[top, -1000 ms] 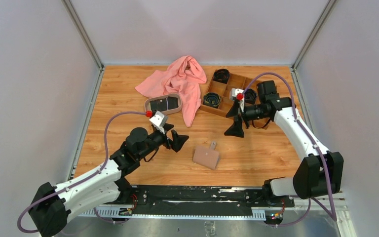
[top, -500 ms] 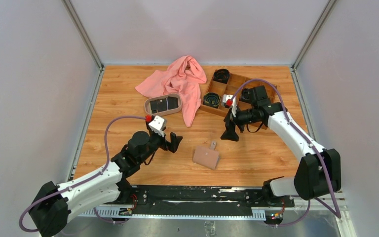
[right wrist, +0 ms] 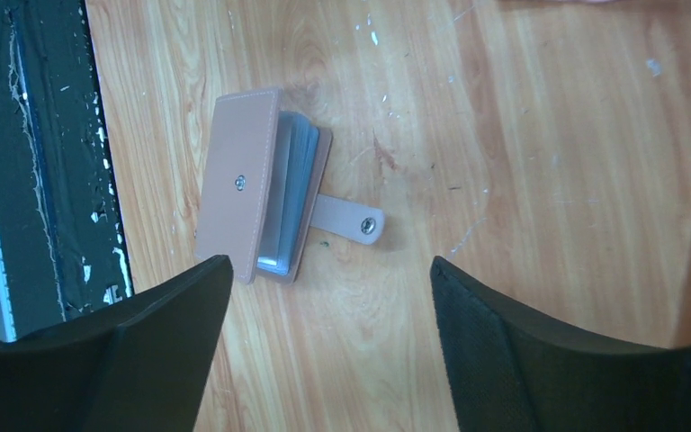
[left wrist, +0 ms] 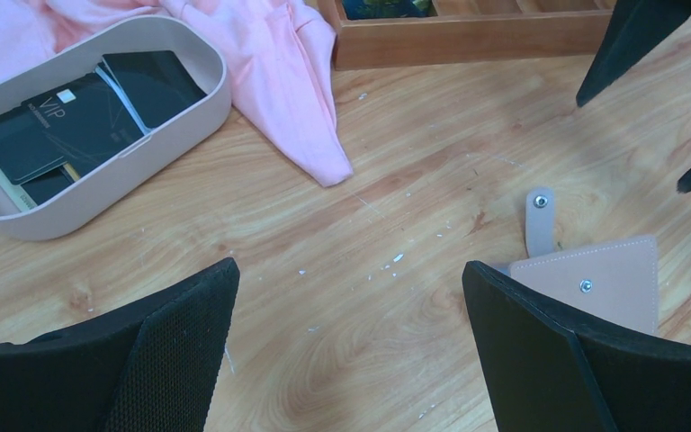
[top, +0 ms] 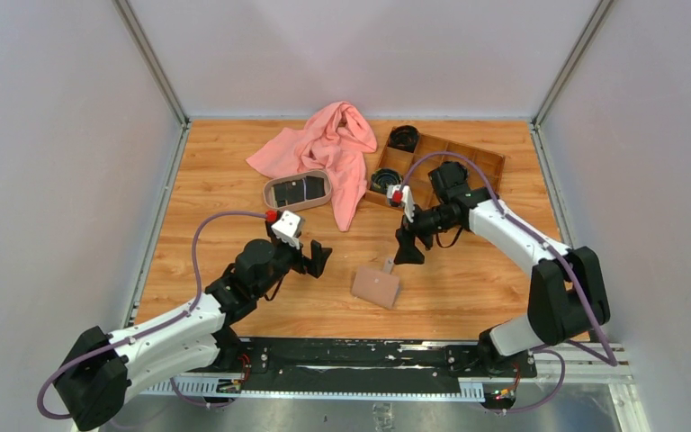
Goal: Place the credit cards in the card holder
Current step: Close the card holder at the center of the board.
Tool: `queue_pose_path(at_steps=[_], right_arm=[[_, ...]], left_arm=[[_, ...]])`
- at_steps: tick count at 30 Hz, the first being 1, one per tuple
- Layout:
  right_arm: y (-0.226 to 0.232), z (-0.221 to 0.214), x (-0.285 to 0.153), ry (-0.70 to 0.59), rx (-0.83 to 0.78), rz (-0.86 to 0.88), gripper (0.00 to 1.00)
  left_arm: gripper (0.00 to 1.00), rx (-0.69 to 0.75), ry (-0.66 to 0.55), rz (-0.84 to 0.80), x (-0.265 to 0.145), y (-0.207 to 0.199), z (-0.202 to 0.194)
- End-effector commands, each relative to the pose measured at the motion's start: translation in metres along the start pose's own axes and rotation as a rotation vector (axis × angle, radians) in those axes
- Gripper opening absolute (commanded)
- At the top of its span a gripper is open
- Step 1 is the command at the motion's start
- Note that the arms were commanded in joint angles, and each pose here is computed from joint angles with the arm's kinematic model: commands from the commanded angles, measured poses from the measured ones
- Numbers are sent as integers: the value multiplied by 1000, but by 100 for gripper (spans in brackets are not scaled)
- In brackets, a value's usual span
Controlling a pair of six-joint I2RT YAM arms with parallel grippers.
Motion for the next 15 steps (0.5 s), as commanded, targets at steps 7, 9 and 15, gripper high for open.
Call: queue_pose_path(at_steps=[7, 9, 15], right_arm=[[19, 1, 30, 88, 14, 133, 71], [25, -3, 40, 136, -11, 140, 70], [17, -20, 64, 330, 7, 110, 50]], left_arm=[[100, -39, -51, -127, -3, -12, 8], [99, -99, -39, -196, -5, -21, 6], [82, -250, 21, -307, -4, -37, -6]])
Point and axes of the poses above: each gripper's point midway between its finger pads, its own x axis out along the fingers, its own y axis along the line the jaws close on, z = x × y, the point moved 8 cm from there along -x, back along the fingers, and after that the axes turned 3 degrees about x, right-handed, at the moved point
